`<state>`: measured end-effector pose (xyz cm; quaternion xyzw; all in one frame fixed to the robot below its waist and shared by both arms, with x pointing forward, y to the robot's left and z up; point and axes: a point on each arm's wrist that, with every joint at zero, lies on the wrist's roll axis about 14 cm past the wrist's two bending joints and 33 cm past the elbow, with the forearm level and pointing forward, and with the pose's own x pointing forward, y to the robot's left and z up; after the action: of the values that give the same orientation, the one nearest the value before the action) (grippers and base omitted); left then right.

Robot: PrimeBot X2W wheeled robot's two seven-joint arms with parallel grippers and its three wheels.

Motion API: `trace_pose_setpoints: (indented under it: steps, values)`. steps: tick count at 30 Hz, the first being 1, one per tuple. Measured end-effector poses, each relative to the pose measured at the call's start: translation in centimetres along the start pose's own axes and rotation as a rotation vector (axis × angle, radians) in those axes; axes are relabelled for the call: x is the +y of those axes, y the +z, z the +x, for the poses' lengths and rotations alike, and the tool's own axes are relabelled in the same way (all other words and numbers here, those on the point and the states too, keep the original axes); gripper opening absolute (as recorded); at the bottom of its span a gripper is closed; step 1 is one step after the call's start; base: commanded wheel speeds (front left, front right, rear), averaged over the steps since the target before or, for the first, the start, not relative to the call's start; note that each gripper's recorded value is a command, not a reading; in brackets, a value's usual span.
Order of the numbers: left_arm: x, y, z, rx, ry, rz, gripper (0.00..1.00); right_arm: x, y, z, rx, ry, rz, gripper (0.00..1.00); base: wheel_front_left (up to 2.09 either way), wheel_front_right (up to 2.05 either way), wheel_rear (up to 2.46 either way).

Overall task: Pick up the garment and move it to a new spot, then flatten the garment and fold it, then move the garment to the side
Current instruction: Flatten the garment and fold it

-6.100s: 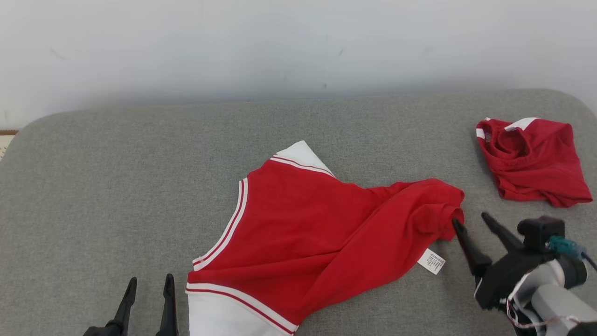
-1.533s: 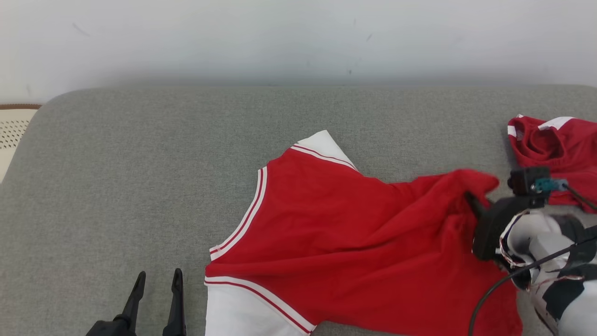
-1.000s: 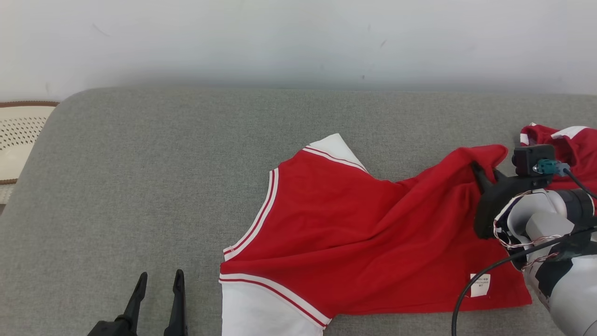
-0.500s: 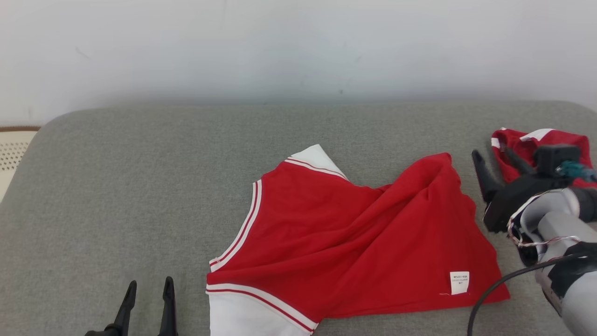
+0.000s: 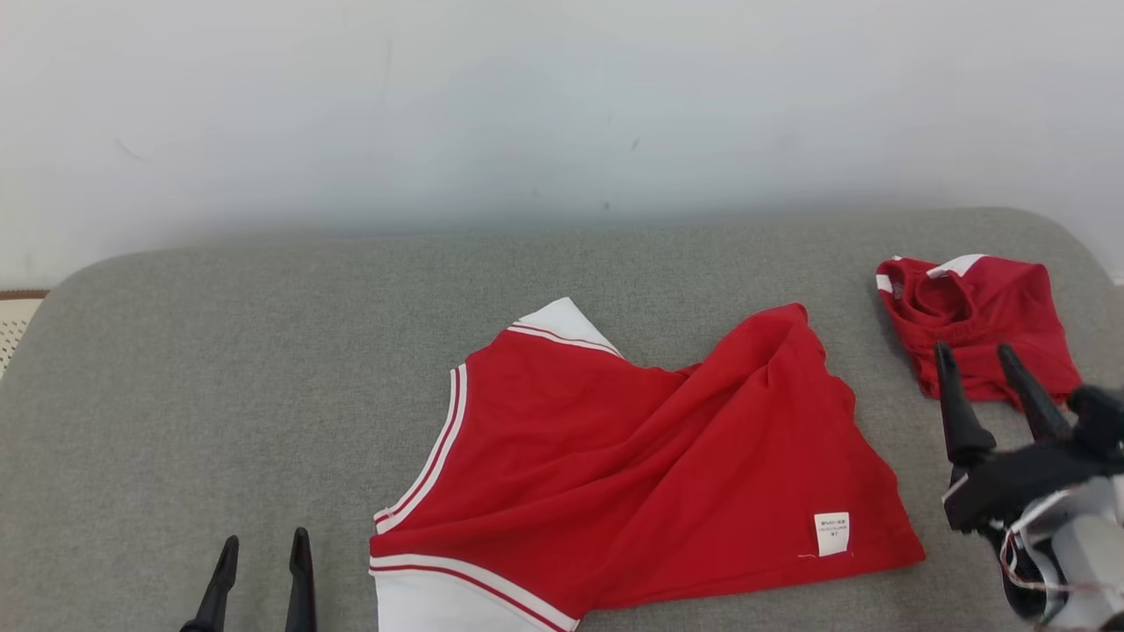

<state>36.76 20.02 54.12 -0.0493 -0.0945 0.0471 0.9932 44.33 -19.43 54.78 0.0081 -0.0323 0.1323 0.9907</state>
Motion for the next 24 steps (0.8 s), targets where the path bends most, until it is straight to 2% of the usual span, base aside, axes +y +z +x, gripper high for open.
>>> trace_pose_setpoints:
  steps: [10, 24]
  values:
    - [1.5, 1.2, -0.8, -0.032, 0.033, 0.019, 1.0, 1.5, -0.6, -4.2, -0.053, -0.041, 0.037, 1.0, 0.0, 0.0, 0.0]
    - [2.0, 1.6, -2.0, -0.041, 0.041, 0.044, 1.0, 2.6, -2.2, -8.7, -0.028, -0.099, 0.076, 1.0, 0.0, 0.0, 0.0]
